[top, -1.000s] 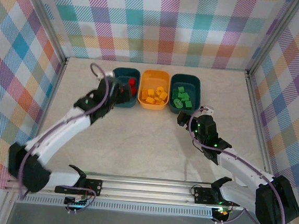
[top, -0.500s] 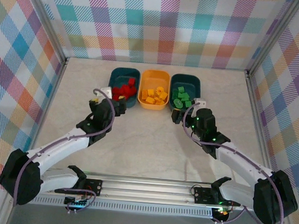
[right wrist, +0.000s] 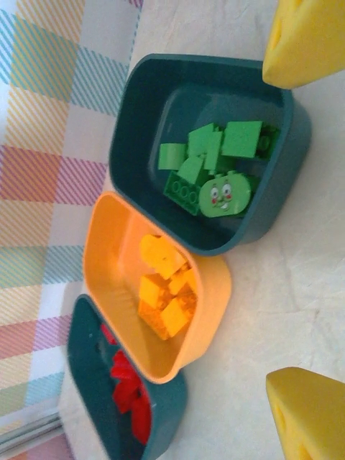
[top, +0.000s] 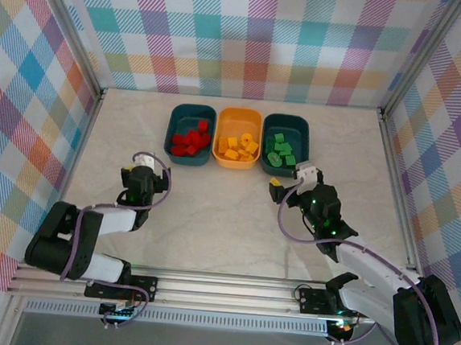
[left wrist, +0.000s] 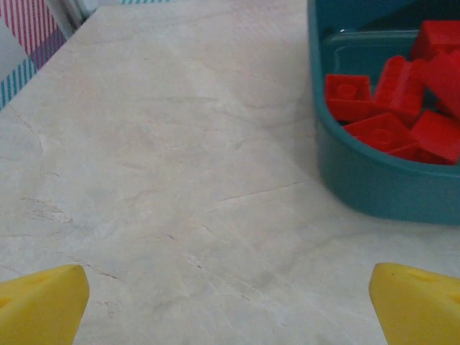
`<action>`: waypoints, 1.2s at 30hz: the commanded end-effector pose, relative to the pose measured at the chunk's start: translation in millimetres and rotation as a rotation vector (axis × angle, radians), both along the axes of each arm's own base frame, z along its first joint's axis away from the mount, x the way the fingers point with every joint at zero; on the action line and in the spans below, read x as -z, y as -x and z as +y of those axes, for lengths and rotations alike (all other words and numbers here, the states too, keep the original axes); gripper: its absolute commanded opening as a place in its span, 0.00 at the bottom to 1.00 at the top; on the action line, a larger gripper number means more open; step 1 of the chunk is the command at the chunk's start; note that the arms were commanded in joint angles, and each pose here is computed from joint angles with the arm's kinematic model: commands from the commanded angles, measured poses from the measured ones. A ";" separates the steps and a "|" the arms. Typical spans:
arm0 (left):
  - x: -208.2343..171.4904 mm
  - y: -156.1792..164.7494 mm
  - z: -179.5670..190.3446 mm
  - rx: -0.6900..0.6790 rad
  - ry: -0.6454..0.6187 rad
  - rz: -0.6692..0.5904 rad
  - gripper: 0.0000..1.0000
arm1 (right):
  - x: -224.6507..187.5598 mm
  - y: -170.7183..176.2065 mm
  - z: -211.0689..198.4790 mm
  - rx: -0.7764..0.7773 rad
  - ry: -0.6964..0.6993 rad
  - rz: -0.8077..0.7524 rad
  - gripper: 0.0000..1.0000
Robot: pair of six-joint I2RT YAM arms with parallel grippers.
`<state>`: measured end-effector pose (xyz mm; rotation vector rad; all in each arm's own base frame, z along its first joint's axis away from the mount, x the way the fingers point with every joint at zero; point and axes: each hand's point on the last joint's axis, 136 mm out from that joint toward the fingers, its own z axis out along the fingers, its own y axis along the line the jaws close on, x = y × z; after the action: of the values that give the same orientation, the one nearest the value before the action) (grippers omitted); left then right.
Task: Sort the legos into containers by color
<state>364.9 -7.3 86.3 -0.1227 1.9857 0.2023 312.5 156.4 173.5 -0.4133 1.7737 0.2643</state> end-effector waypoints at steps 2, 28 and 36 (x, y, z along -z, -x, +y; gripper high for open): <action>-6.9 -25.8 13.2 -0.033 0.064 -0.137 1.00 | -0.6 -6.8 -19.4 0.074 0.044 -0.070 1.00; 4.9 -29.1 10.6 0.006 0.098 -0.037 1.00 | 83.1 -85.4 -133.9 0.316 -0.090 0.174 1.00; 4.5 -29.3 10.8 0.006 0.098 -0.039 1.00 | 81.9 -85.3 -133.9 0.319 -0.082 0.163 1.00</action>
<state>387.4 3.3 68.9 -0.1650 2.0019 0.1195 397.3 16.4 87.0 -0.0379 1.9628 0.1096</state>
